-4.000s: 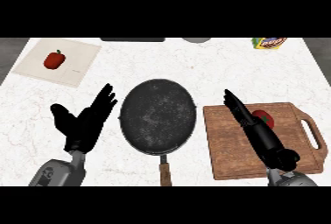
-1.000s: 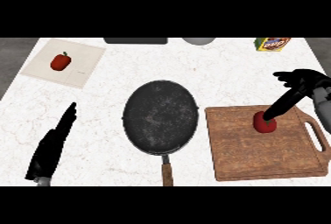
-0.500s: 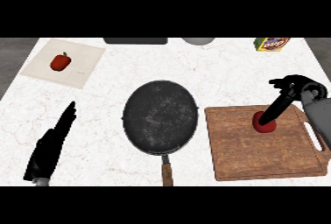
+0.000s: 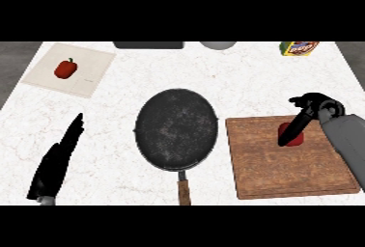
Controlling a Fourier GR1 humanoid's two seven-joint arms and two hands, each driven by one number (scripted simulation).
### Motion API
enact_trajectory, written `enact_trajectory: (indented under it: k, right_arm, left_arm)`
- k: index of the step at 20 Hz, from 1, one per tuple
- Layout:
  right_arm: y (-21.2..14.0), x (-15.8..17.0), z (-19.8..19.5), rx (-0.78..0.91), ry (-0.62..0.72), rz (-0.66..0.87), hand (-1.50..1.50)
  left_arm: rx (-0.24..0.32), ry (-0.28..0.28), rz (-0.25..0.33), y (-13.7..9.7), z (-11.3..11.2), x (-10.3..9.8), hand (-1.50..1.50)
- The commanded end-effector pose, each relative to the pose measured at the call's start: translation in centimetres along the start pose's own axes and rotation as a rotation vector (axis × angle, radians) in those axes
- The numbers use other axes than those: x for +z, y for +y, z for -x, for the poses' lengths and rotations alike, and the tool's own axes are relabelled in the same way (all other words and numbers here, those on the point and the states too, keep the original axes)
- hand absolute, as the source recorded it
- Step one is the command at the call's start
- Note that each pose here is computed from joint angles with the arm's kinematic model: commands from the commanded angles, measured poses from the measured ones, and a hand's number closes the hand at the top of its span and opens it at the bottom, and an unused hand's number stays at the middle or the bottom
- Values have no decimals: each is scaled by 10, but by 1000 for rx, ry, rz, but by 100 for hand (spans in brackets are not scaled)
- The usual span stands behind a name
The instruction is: Pick the tomato from the cutting board and place it in the pan
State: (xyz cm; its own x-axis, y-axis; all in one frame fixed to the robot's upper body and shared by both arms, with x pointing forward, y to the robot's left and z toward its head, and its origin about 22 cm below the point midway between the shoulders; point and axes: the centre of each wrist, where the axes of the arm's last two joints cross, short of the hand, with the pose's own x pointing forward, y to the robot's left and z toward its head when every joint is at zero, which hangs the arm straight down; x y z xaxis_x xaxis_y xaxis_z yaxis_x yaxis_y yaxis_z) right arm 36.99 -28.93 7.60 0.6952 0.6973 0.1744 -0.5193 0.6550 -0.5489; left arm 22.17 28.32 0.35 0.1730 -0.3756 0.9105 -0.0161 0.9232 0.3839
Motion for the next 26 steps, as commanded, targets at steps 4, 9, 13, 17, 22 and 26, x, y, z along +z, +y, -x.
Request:
enact_trajectory:
  k: [4,9,13,17,22,26]
  right_arm:
    - [28,-13,0,40,99,-23,-150]
    - [34,-34,-7,34,113,0,-150]
    - [34,-29,-6,7,70,-33,-150]
    - [48,-24,10,-45,20,15,150]
    - [42,-48,12,-100,12,-33,150]
    - [35,-43,24,-127,4,-20,150]
  left_arm:
    - [4,1,-6,11,-10,-3,0]
    - [-3,-17,12,-1,7,-6,0]
    - [-5,3,6,2,-12,-16,0]
    - [-14,-2,-14,24,4,7,0]
    - [6,4,-3,-1,-16,-17,0]
    - [1,-10,11,-5,-7,5,0]
